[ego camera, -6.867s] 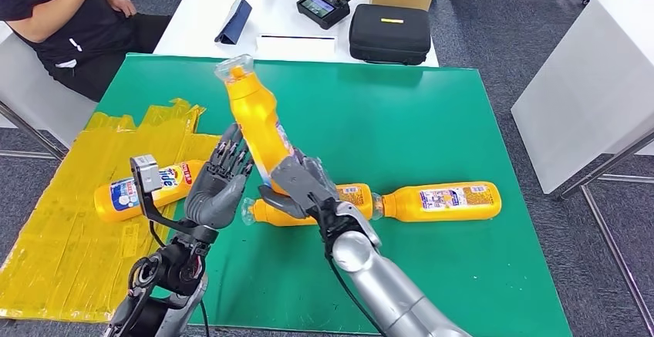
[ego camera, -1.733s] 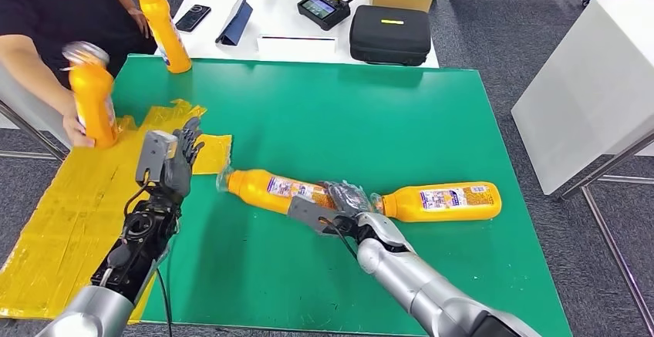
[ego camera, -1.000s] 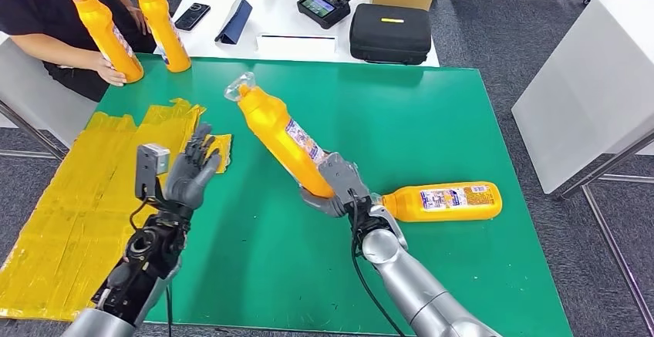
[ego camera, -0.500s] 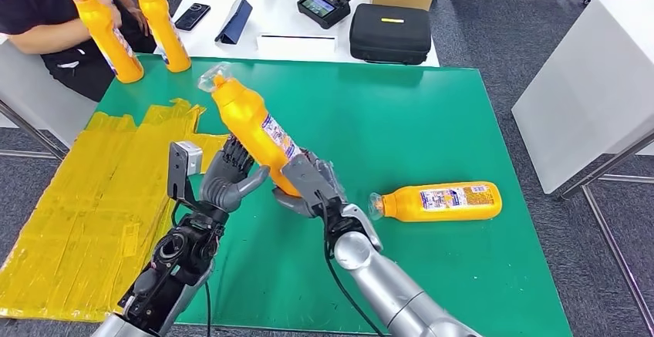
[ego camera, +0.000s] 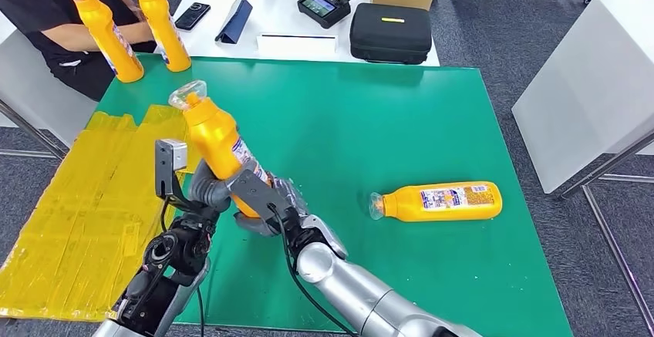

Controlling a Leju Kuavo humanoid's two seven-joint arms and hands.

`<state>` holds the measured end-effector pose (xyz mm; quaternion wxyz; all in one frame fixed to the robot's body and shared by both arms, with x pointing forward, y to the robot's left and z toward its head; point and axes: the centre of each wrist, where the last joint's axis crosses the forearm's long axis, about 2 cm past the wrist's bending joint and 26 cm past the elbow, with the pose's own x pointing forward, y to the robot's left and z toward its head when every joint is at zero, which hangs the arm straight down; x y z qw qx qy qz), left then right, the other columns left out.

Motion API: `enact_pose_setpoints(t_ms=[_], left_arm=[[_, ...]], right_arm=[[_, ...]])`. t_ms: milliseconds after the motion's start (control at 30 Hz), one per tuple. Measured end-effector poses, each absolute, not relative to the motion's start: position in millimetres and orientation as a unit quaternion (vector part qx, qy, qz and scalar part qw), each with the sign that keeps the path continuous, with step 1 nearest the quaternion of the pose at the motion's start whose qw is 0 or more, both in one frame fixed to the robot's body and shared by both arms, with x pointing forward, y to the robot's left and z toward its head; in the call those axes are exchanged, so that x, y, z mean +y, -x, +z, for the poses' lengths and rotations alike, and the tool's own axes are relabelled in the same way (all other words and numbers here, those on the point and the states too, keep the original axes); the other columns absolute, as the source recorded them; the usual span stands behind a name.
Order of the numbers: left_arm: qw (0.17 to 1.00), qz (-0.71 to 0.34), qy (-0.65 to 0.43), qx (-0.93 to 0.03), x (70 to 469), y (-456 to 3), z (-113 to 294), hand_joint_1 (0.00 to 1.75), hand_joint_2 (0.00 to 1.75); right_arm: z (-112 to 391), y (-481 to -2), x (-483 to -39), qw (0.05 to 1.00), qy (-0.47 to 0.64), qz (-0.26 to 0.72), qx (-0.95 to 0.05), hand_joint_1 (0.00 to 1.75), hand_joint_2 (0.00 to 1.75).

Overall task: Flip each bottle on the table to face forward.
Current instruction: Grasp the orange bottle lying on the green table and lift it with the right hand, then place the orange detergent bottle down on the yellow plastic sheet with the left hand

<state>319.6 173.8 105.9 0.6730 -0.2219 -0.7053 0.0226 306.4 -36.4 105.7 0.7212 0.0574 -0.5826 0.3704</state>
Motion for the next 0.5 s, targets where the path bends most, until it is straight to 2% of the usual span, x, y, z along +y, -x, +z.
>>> enact_pose_setpoints(t_ms=[100, 467, 500], left_arm=[[0.675, 0.033, 0.218, -0.704, 178.4, -316.4, 100.8, 1.74, 1.75], [0.656, 0.055, 0.193, -0.727, 184.9, -315.2, 97.1, 1.75, 1.75], [0.655, 0.054, 0.187, -0.731, 185.5, -315.2, 96.8, 1.75, 1.75]], right_arm=[[106.0, -307.8, -33.9, 0.717, -0.055, 0.385, -0.578, 1.75, 1.75], [108.7, -320.2, -36.3, 0.696, -0.043, 0.411, -0.587, 1.75, 1.75], [108.5, -320.5, -36.3, 0.694, -0.042, 0.412, -0.590, 1.31, 1.75]])
